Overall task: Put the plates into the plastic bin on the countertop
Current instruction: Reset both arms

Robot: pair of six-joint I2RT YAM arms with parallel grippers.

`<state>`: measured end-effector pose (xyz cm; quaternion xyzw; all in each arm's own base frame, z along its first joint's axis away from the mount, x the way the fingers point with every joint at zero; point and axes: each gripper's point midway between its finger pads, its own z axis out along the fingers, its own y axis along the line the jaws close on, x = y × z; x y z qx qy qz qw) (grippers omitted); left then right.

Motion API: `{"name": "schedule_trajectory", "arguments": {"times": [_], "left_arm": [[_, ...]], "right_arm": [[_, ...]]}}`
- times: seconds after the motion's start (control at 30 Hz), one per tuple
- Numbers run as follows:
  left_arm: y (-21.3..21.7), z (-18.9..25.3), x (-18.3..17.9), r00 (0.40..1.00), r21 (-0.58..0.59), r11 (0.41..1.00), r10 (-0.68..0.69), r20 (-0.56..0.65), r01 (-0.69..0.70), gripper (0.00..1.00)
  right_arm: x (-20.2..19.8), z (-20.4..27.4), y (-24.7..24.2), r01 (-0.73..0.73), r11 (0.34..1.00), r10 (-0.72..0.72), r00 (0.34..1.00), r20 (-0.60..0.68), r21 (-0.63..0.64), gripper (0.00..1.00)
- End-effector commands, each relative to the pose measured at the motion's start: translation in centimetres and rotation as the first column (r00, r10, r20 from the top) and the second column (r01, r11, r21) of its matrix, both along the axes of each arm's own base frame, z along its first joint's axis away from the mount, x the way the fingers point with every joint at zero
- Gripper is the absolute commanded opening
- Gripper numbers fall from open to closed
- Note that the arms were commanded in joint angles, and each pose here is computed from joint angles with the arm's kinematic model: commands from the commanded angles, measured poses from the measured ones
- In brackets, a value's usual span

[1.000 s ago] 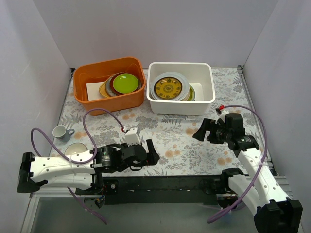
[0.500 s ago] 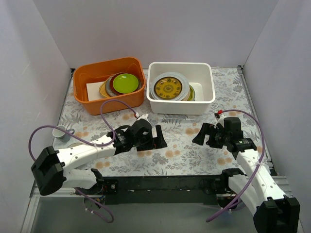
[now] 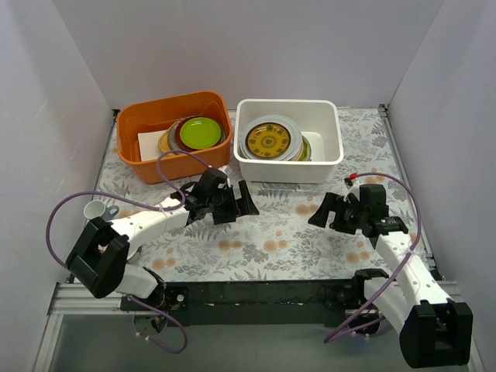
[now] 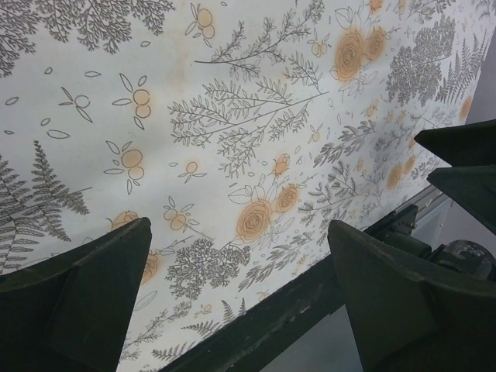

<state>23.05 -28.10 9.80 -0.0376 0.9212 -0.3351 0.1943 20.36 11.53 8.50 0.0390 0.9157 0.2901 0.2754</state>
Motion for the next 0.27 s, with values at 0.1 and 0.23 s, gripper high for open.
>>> {"name": "schedule_trajectory", "arguments": {"times": [0.1, 0.23], "left_arm": [[-0.1, 1.9, 1.5, 0.997, -0.076, 0.997, -0.017, 0.074, 0.023, 0.98], [0.5, 2.7, 2.0, 0.993, -0.070, 0.998, 0.013, 0.115, -0.005, 0.98]], "right_arm": [[1.2, 0.7, -0.1, -0.018, 1.000, 0.018, 0.998, 0.058, 0.001, 0.98], [1.7, 1.0, -0.4, -0.008, 1.000, 0.010, 0.997, 0.073, -0.021, 0.98]]}}
